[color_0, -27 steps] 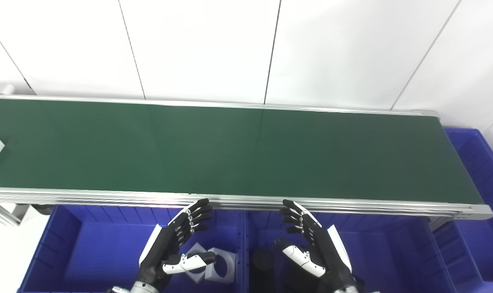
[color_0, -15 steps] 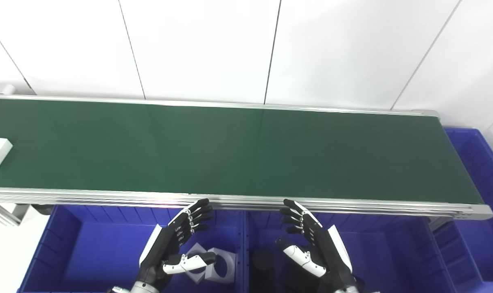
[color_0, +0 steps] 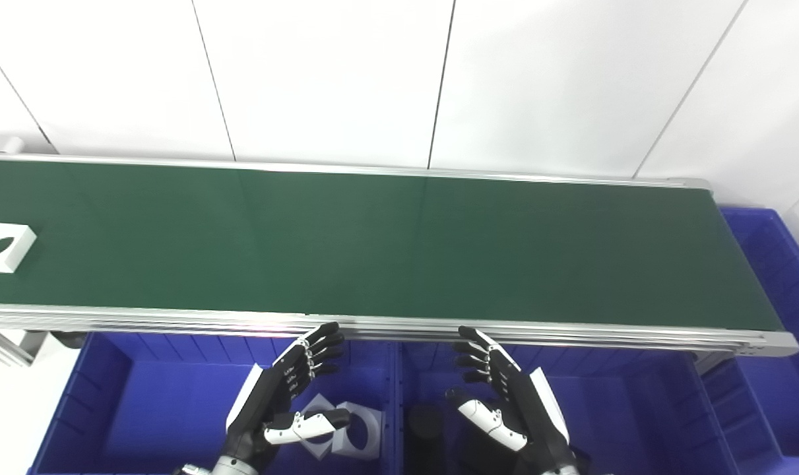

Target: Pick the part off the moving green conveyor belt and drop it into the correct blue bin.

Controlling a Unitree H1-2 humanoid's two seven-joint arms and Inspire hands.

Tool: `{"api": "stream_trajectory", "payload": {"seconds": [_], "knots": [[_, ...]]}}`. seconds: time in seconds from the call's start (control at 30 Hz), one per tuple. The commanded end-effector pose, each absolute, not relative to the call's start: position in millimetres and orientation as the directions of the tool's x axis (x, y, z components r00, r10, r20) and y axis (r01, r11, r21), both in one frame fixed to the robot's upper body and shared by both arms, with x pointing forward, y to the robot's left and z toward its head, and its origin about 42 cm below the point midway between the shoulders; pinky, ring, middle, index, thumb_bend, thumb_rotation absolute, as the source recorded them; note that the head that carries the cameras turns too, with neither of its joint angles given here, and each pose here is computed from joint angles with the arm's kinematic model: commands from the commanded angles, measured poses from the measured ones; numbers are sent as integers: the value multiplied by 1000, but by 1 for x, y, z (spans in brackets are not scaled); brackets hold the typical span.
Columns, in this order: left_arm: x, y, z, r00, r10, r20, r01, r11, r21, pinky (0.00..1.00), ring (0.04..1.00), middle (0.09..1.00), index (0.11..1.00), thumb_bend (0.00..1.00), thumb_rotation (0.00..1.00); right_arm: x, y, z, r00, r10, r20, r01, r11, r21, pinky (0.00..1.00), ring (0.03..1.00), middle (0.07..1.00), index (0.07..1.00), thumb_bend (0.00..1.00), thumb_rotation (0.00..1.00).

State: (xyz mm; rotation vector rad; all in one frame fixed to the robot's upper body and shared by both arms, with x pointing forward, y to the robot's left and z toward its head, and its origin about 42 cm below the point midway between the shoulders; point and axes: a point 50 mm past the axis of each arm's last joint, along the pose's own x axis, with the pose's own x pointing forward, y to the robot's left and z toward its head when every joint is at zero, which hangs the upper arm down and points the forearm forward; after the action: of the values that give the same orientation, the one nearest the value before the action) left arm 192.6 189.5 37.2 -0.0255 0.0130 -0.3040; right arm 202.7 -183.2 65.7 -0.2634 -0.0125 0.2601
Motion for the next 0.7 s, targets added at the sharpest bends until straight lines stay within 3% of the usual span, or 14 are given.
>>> {"api": "stream_trajectory", "payload": {"seconds": [0.0,0.27,0.47,0.67], "knots": [[198,188,44,952,-303,42,304,952,-19,770,818,849,868,940,366,206,-180,76,962,266,56,-244,935,-256,706,776,816,874,616,647],[195,186,42,953,-300,39,301,954,-18,762,813,839,862,942,355,205,-182,76,963,262,63,-238,936,-259,703,774,820,879,598,626],[196,181,37,951,-307,40,308,951,-23,761,808,837,862,938,336,203,-184,79,962,263,77,-234,934,-270,679,760,809,870,522,583],[196,178,33,952,-306,29,307,952,-23,749,800,836,849,964,329,204,-185,82,959,266,98,-230,931,-282,657,752,800,863,399,465]]}}
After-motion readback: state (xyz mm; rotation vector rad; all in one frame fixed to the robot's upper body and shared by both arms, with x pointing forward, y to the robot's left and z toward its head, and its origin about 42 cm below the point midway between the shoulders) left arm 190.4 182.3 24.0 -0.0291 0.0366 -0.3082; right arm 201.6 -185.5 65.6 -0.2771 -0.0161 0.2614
